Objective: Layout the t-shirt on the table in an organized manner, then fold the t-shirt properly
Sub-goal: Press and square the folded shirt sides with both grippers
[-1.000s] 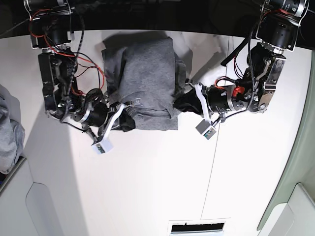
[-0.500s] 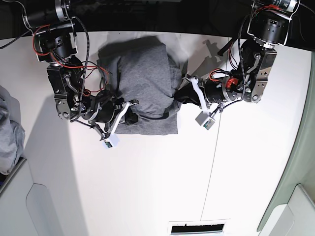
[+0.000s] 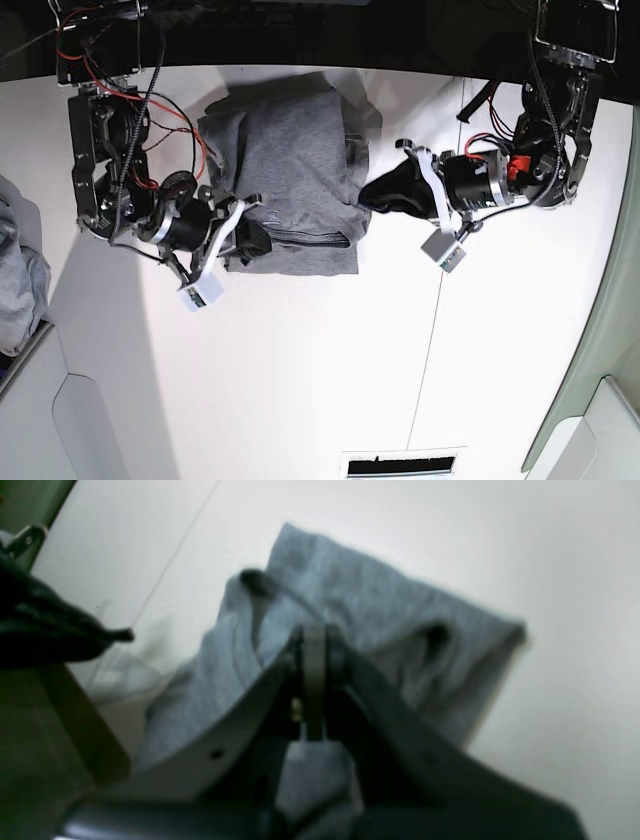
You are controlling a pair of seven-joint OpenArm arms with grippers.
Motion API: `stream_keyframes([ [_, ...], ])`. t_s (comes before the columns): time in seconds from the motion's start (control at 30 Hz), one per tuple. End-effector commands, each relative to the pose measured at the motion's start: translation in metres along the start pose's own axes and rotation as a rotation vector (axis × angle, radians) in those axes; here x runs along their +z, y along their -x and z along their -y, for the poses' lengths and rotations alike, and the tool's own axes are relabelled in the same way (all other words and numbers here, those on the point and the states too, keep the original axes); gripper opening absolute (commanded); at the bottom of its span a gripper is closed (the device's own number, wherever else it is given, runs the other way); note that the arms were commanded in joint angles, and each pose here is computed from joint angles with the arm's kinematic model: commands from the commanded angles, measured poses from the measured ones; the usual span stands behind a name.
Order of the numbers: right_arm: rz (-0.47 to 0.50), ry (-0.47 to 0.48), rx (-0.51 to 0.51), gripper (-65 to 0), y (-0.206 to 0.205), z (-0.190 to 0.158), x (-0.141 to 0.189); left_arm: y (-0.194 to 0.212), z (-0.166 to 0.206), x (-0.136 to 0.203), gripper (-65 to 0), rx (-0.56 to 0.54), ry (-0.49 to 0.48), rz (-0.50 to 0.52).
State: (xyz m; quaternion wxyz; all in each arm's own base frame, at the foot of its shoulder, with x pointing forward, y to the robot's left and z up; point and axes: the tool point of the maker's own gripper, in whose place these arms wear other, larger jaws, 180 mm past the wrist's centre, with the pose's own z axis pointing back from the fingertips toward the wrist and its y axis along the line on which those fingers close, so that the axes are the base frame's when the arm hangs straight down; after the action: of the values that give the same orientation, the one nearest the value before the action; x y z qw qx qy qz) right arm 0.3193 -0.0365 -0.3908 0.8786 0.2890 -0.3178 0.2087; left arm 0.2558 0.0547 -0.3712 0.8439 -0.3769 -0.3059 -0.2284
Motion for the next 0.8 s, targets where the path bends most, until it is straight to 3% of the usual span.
stream_keyframes([
  [0.0,0.047,0.015,-0.001,-65.0,-0.009,0.006,0.01,-0.008,0.007,0.004,-60.6,-0.015,0.018,0.036],
  [0.2,0.028,0.1,-0.155,-65.0,0.049,0.027,0.037,0.035,0.029,0.003,-60.6,0.086,0.05,0.026],
  [0.33,0.006,0.116,-0.208,-65.0,0.077,0.029,0.043,0.041,0.025,-0.007,-60.6,0.046,-0.013,0.029],
  [0.53,-0.034,0.054,-0.256,-65.0,0.105,0.003,0.034,0.063,0.01,-0.016,-60.6,0.058,-0.069,-0.022],
  [0.77,-0.078,-0.04,-0.22,-65.0,0.11,-0.034,0.015,0.064,-0.012,0.001,-60.6,0.046,-0.131,-0.024],
])
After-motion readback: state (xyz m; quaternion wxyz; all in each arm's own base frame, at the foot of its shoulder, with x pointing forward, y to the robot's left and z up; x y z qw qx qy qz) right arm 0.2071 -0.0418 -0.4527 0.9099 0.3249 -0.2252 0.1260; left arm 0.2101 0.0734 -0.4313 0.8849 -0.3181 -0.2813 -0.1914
